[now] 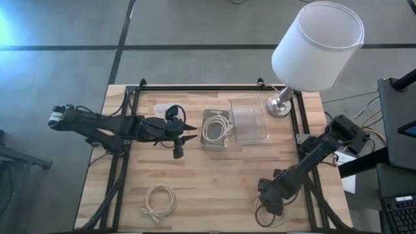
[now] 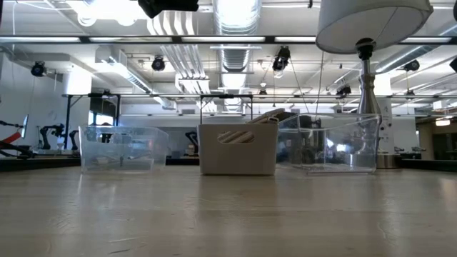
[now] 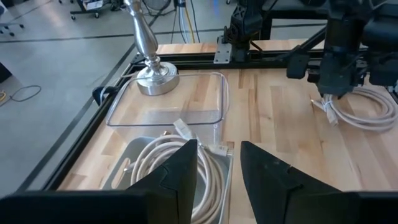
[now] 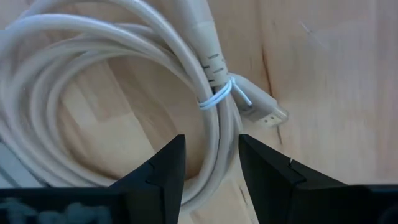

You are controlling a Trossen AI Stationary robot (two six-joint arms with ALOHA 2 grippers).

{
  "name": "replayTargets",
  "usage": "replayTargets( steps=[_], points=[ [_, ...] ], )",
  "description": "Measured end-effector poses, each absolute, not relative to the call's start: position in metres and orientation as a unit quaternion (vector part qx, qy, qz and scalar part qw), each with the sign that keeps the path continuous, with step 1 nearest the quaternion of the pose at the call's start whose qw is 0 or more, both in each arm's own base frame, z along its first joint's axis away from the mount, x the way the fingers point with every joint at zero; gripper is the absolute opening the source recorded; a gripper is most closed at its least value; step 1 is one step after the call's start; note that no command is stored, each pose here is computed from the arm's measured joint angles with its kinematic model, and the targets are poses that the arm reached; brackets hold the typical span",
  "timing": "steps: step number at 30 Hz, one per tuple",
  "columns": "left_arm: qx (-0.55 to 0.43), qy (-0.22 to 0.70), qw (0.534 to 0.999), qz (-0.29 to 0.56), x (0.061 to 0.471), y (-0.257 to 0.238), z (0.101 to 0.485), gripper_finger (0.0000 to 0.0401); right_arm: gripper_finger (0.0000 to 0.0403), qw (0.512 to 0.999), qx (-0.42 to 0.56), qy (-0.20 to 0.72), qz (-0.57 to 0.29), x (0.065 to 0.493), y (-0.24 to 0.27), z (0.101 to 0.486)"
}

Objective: Pick & Place USB Port
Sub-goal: Put the brown hdmi cable into the right transparent bin

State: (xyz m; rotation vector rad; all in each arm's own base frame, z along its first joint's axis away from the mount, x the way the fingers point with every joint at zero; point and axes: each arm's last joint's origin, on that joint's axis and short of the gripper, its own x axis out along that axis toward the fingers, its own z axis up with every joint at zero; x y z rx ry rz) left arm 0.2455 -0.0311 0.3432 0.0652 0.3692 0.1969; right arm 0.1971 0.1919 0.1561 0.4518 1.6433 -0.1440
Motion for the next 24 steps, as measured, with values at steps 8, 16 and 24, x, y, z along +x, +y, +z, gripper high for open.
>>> replayTargets(
  steps=[8,16,24],
  points=[
    [0.037,0.182,0.978,0.097,0.246,-0.031,0.344,0.0126,0.0145,0.660,0.189,0.723,-0.072,0.202,0.197,0.151],
    [0.041,0.183,0.978,0.096,0.246,-0.031,0.343,0.0126,0.0127,0.653,0.176,0.731,-0.094,0.202,0.197,0.136],
    [0.051,0.184,0.977,0.094,0.246,-0.031,0.343,0.0126,0.0066,0.654,0.166,0.734,-0.082,0.204,0.199,0.139]
  ],
)
